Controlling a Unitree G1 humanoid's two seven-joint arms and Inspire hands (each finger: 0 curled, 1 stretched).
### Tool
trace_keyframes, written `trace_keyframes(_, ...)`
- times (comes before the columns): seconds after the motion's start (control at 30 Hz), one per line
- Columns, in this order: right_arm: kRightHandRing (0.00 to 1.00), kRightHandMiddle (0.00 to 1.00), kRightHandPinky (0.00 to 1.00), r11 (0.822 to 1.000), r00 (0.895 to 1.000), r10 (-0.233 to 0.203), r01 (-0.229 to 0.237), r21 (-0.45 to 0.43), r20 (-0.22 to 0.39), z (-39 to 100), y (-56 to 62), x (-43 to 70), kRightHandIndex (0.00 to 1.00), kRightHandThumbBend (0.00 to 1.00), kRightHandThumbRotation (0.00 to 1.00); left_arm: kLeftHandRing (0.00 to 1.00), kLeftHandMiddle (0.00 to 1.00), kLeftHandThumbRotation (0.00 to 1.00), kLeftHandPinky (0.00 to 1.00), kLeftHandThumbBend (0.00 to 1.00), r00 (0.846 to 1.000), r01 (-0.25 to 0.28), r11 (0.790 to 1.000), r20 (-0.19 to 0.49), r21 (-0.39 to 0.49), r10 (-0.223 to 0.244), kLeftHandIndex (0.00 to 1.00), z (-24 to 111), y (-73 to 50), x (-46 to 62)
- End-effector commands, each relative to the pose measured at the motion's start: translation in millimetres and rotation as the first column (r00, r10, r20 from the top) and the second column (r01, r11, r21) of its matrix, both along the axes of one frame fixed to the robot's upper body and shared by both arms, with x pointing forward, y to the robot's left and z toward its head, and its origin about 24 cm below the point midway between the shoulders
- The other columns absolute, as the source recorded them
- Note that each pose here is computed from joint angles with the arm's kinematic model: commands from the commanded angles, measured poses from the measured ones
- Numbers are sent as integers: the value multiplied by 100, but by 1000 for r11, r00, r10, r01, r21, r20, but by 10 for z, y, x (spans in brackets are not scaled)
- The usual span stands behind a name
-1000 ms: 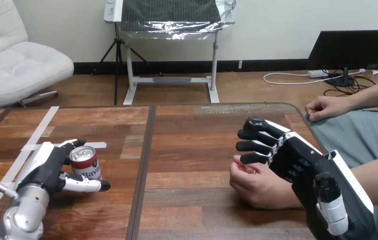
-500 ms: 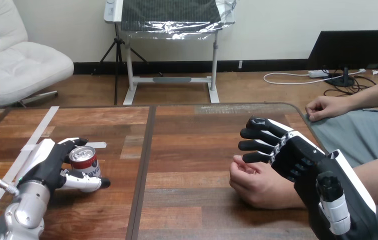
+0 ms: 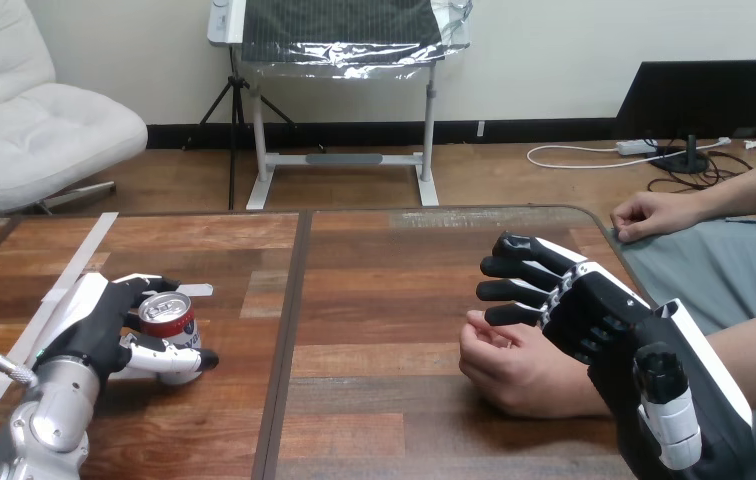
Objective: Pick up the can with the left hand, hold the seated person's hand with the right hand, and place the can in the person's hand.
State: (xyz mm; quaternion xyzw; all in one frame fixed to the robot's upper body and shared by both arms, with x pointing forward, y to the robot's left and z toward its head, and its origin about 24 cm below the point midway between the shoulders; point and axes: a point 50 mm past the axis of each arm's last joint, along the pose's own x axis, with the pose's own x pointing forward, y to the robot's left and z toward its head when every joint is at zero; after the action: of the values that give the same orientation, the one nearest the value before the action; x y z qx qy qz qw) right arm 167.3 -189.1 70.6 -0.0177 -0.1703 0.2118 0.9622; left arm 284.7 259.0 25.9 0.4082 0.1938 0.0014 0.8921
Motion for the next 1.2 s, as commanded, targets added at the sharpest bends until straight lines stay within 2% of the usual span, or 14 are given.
trace_keyframes(0.0,78,82,73,1000,996,16,-16,-5,86,150,12,98,83,88,96,69,74,6,60,73,995,16,999,102,41,-20,76,272,-34,195)
trace_keyframes(0.33,78,82,73,1000,996,17,-17,-6,88,151,11,97,83,88,96,62,67,1,54,72,993,4,999,115,32,-7,69,290,-42,196)
trace_keyframes(1.17,78,82,73,1000,996,12,-12,1,89,155,14,90,83,89,95,56,60,0,49,71,992,-4,999,123,41,-1,62,309,-58,216)
